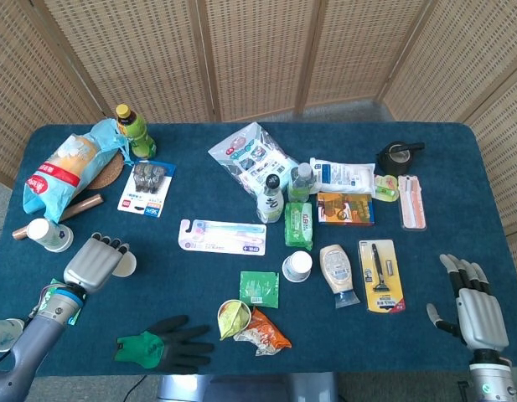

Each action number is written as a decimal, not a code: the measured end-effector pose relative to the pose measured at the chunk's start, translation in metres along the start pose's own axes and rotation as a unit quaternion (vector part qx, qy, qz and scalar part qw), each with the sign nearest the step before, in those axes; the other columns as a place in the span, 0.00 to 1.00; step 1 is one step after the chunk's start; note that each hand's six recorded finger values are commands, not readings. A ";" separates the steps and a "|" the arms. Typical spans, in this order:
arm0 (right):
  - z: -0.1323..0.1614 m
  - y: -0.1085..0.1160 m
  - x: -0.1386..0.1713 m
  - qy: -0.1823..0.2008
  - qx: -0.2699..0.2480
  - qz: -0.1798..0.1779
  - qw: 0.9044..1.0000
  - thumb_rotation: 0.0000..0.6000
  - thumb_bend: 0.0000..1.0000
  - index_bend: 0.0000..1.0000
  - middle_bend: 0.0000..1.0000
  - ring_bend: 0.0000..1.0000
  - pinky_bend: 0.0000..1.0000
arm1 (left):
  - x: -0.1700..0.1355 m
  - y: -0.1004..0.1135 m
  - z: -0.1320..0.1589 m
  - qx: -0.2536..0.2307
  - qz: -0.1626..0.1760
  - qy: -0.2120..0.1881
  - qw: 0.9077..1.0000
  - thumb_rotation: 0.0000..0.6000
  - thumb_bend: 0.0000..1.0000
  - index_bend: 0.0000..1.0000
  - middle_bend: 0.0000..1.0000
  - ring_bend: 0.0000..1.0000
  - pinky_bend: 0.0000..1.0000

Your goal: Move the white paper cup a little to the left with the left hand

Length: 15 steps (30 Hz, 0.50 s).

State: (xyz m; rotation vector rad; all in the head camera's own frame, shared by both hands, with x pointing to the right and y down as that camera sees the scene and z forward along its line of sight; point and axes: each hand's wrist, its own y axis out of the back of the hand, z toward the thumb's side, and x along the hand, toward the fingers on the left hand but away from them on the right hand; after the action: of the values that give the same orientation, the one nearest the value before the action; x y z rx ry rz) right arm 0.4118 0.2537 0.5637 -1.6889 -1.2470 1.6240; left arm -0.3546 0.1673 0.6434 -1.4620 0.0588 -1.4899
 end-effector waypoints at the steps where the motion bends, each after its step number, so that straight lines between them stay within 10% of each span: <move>1: 0.000 0.000 0.000 0.000 0.000 0.000 1.000 1.00 0.38 0.00 0.03 0.00 0.00 | 0.001 -0.001 0.001 0.012 -0.005 -0.002 1.000 1.00 0.38 0.27 0.36 0.34 0.33; 10: -0.005 0.003 0.004 -0.007 -0.002 -0.006 1.000 1.00 0.38 0.00 0.03 0.00 0.00 | 0.008 -0.007 0.013 0.036 -0.055 -0.018 0.998 1.00 0.38 0.00 0.02 0.02 0.17; 15: -0.009 0.004 0.006 -0.011 -0.003 -0.007 1.000 1.00 0.38 0.00 0.03 0.00 0.00 | 0.010 0.003 0.021 0.033 -0.058 -0.022 0.998 1.00 0.38 0.00 0.00 0.00 0.15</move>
State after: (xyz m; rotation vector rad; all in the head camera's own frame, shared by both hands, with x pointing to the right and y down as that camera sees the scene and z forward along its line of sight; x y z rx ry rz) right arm 0.4206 0.2591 0.5582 -1.6659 -1.2733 1.6363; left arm -0.3342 0.1718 0.6544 -1.4639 -0.1023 -1.5377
